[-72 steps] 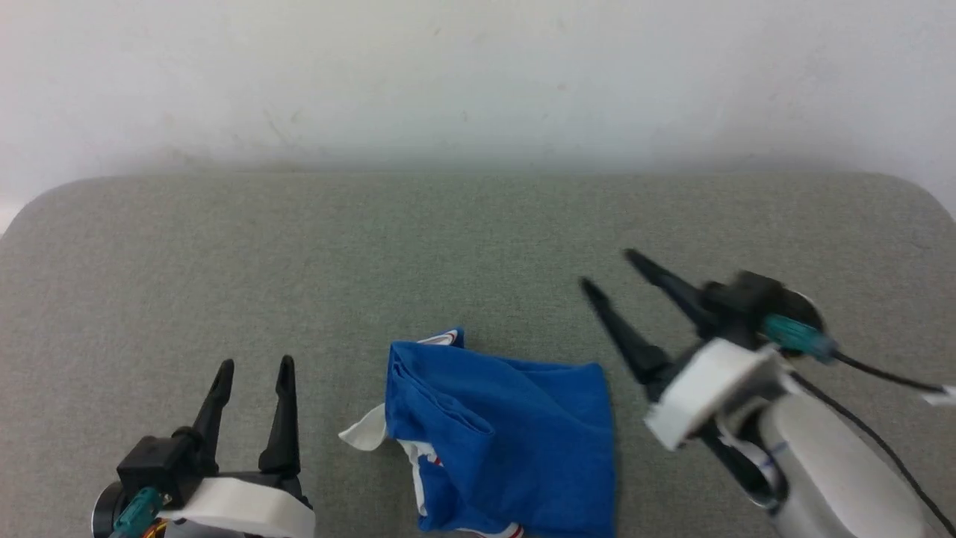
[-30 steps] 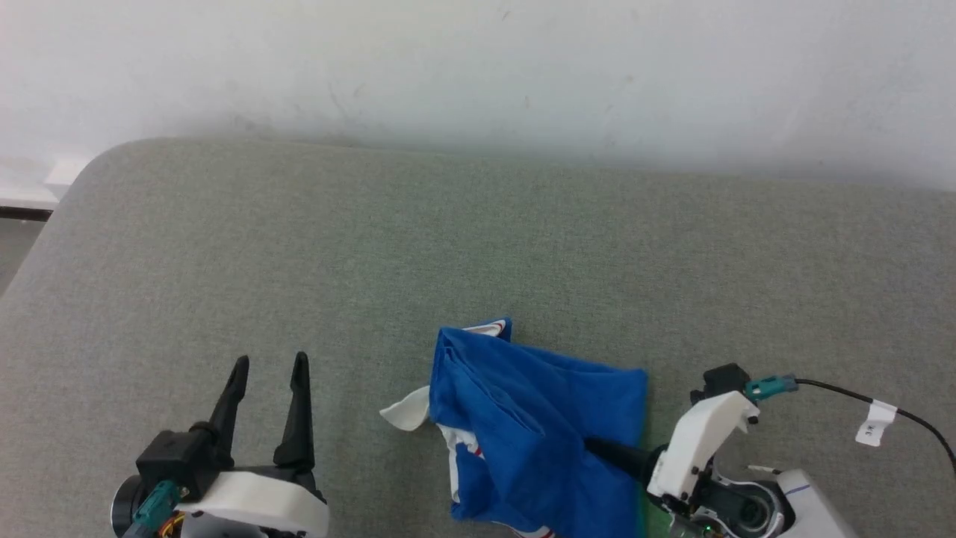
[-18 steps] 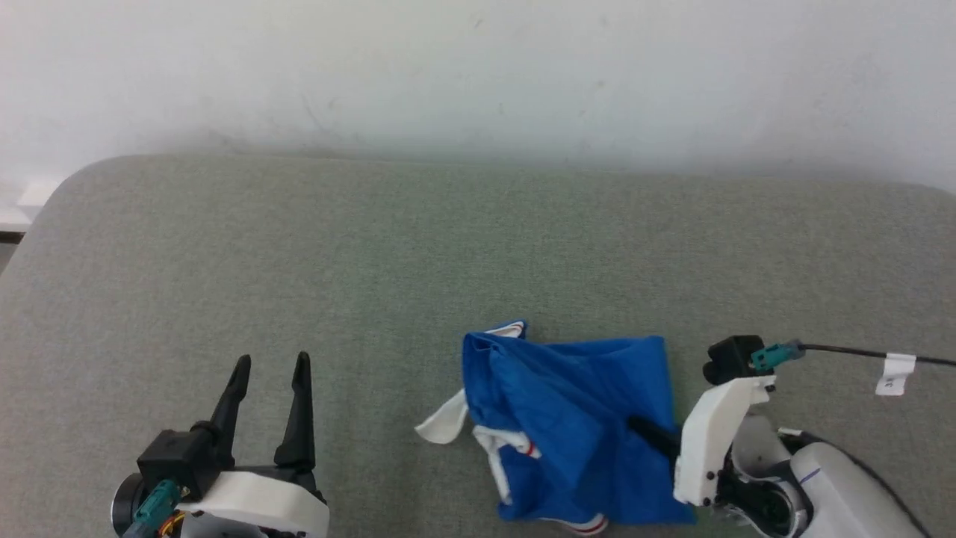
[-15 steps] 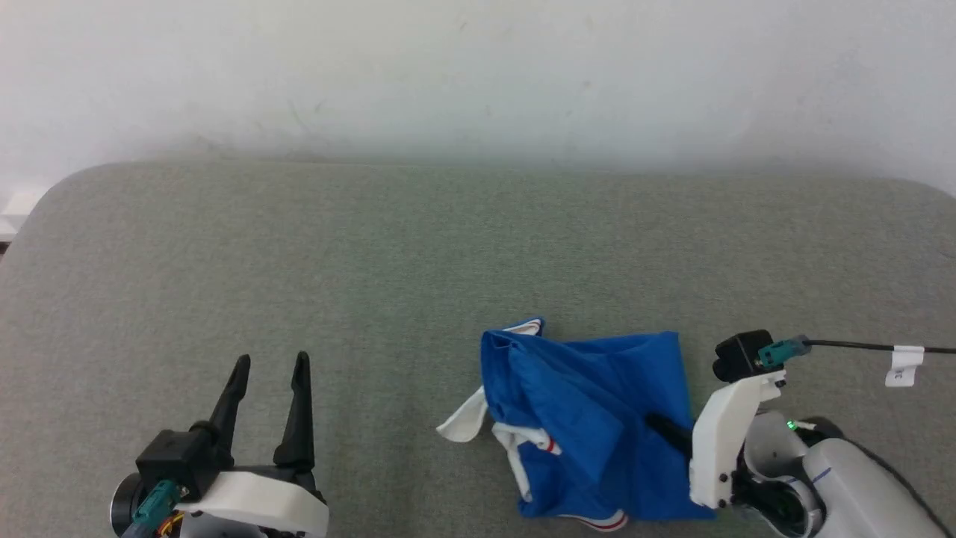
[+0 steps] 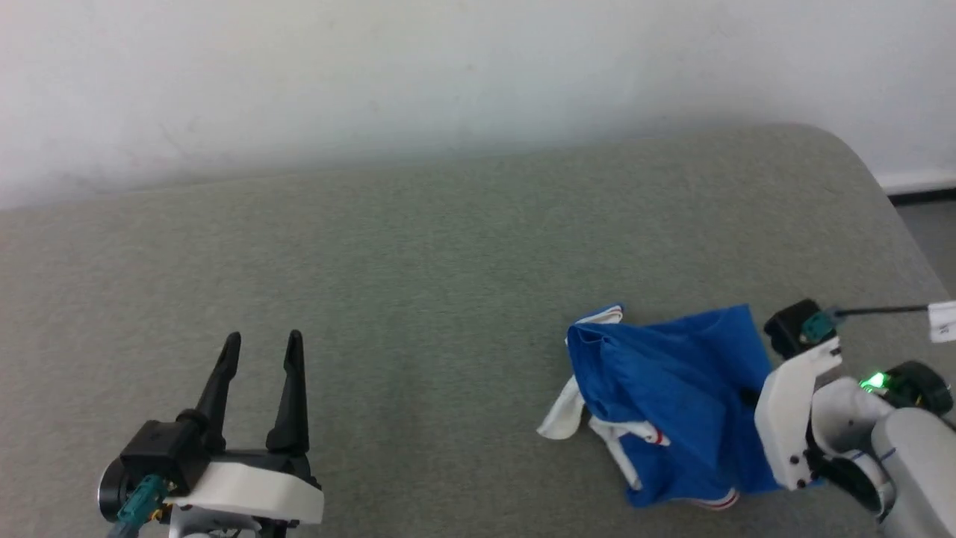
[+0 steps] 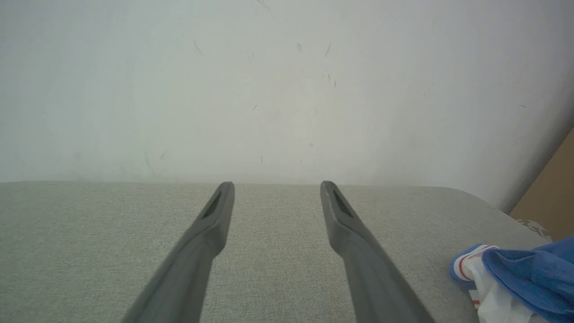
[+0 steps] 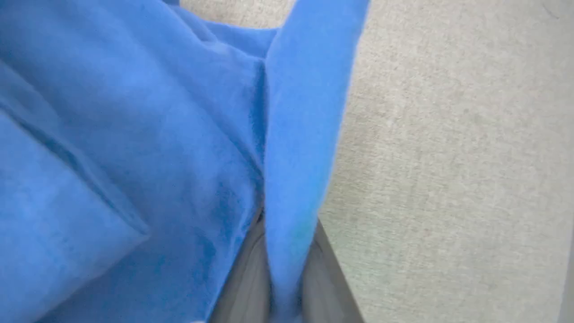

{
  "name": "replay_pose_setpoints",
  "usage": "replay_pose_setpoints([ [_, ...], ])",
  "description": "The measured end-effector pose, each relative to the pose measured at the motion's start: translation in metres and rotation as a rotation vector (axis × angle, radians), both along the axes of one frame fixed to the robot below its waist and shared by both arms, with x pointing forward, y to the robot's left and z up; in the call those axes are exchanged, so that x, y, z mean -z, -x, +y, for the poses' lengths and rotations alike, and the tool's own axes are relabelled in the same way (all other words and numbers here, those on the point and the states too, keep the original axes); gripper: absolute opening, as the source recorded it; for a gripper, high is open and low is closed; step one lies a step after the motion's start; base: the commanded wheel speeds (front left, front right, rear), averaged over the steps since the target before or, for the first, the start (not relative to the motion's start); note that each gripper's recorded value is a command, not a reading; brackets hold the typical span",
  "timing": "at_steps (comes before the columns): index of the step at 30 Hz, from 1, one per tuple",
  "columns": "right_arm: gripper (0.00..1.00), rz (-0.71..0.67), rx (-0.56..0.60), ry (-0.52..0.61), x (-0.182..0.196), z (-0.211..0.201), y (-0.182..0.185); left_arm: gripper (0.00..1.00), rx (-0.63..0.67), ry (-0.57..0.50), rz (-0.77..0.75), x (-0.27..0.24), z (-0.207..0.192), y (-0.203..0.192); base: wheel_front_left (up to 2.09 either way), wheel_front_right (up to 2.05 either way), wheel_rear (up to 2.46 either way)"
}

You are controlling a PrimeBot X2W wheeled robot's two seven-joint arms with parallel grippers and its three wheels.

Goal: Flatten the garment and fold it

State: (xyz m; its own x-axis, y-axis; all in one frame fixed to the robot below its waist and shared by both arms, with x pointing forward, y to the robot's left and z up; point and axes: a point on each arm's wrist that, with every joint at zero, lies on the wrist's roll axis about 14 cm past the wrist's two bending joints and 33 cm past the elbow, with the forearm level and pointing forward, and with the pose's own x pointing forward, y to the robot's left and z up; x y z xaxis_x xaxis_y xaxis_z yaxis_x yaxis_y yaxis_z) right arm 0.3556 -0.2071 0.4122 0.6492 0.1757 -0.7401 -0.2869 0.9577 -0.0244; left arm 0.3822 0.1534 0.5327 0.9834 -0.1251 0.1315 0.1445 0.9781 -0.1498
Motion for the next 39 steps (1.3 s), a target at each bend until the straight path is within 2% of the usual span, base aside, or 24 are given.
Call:
replay_pose_setpoints([
  [5,0.0,-0.028,0.106,0.084,-0.01,-0.053,-0.005,1.0,0.096,-0.001,-0.018,-0.002,-0.031,-0.024,0.0,0.0,0.0],
  [13,0.0,-0.02,0.344,0.251,-0.002,-0.167,0.005,1.0,0.244,-0.002,-0.02,0.009,-0.078,-0.066,0.0,0.0,0.0],
  [18,0.0,-0.059,0.461,0.294,0.004,-0.209,0.011,1.0,0.29,0.014,0.024,0.033,-0.095,-0.081,0.0,0.0,0.0],
  [19,0.12,-0.077,0.47,0.296,0.006,-0.212,0.01,1.0,0.294,0.017,0.035,0.038,-0.096,-0.083,0.0,0.0,0.0],
  [20,0.66,-0.096,0.472,0.299,0.008,-0.213,0.009,1.0,0.297,0.019,0.047,0.043,-0.098,-0.085,0.0,0.0,0.0],
  [21,1.0,-0.111,0.475,0.302,0.011,-0.213,0.008,1.0,0.298,0.021,0.057,0.047,-0.099,-0.087,0.0,0.0,0.0],
  [24,1.0,-0.226,0.45,0.313,0.006,-0.211,-0.006,1.0,0.294,0.023,0.085,0.059,-0.097,-0.089,0.0,0.0,0.0],
  [30,1.0,-0.365,0.439,0.3,0.0,-0.205,-0.014,1.0,0.268,0.031,0.09,0.059,-0.092,-0.086,0.0,0.0,0.0],
  [34,1.0,-0.445,0.384,0.223,-0.005,-0.171,-0.025,1.0,0.244,0.034,0.08,0.05,-0.086,-0.078,0.0,0.0,0.0],
  [39,1.0,-0.503,0.324,0.102,-0.011,-0.124,-0.02,1.0,0.207,0.039,0.078,0.04,-0.076,-0.059,0.0,0.0,0.0],
])
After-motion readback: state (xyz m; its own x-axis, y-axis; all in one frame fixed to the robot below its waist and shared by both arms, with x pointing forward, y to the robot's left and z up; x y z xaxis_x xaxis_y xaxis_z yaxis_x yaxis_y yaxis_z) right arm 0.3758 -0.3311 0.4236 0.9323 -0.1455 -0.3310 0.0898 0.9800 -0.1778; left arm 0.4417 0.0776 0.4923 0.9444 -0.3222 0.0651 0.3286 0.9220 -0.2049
